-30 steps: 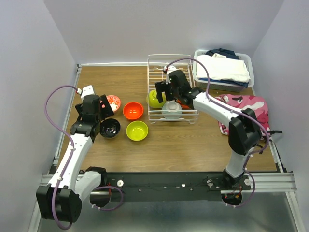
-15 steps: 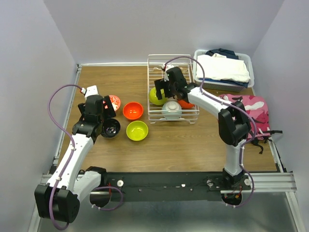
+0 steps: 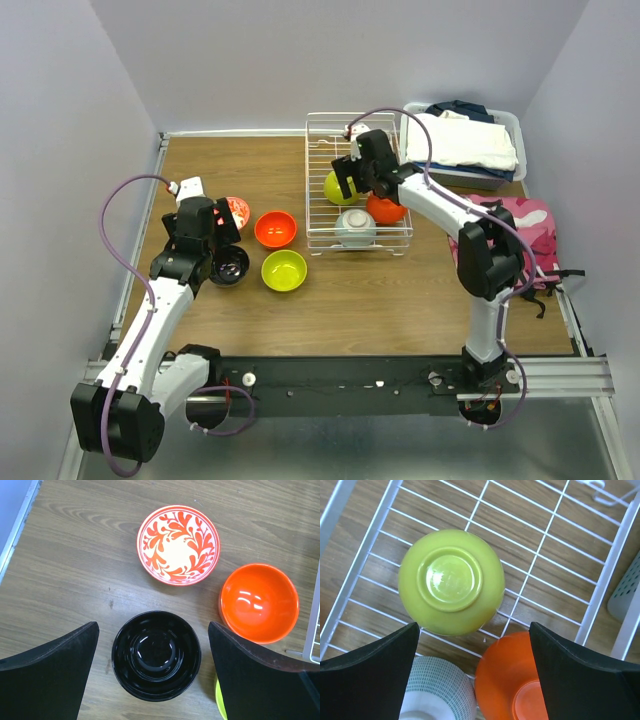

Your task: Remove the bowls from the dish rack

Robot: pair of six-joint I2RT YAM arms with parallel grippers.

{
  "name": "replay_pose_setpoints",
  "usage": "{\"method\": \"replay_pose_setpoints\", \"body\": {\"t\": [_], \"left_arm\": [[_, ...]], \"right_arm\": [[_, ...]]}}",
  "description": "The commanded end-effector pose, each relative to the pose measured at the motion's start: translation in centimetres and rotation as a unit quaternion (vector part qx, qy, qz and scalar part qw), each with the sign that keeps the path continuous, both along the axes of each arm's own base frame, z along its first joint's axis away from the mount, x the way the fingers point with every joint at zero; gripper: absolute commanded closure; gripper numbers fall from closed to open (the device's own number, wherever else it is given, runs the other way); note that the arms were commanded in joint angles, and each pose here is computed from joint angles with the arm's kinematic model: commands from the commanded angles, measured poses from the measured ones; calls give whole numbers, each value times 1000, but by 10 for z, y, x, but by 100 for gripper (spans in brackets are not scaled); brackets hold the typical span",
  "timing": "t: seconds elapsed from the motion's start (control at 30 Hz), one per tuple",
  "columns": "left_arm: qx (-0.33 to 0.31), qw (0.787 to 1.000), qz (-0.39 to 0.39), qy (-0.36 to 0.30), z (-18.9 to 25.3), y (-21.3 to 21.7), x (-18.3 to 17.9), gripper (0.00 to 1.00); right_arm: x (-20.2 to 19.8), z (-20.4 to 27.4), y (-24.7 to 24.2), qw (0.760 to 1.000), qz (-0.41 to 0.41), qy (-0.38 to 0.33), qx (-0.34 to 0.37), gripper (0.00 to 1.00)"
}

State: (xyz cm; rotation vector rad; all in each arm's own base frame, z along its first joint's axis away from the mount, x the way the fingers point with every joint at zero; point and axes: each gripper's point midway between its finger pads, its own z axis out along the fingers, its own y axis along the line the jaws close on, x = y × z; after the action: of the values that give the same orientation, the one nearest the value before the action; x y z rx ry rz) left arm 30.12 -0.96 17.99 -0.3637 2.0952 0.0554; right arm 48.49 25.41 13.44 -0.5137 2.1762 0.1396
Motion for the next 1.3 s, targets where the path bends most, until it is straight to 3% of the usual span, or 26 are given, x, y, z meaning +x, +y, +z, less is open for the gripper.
{"method": "replay_pose_setpoints", "body": {"t": [0.0,0.13,0.33,0.77,1.27], "left_arm": [[6,1000,0,-7,2,1,-2,1],[7,1000,1,-7,2,2,-2,1],[8,1000,1,-8,3,2,-3,1],[7,1000,-5,-9,3,-1,-2,1],[1,1000,-12,-7,0,-4,-1,1]], "right_arm": [[-8,32,8,993,63,-54,-86,2],[-4,29,15,979,76,-82,-168,2],[1,14,29,966,85,-94,-226,2],[1,-28,40,937,153,-85,-302,0],[-1,-90,22,914,157,-62,-370,0]]}}
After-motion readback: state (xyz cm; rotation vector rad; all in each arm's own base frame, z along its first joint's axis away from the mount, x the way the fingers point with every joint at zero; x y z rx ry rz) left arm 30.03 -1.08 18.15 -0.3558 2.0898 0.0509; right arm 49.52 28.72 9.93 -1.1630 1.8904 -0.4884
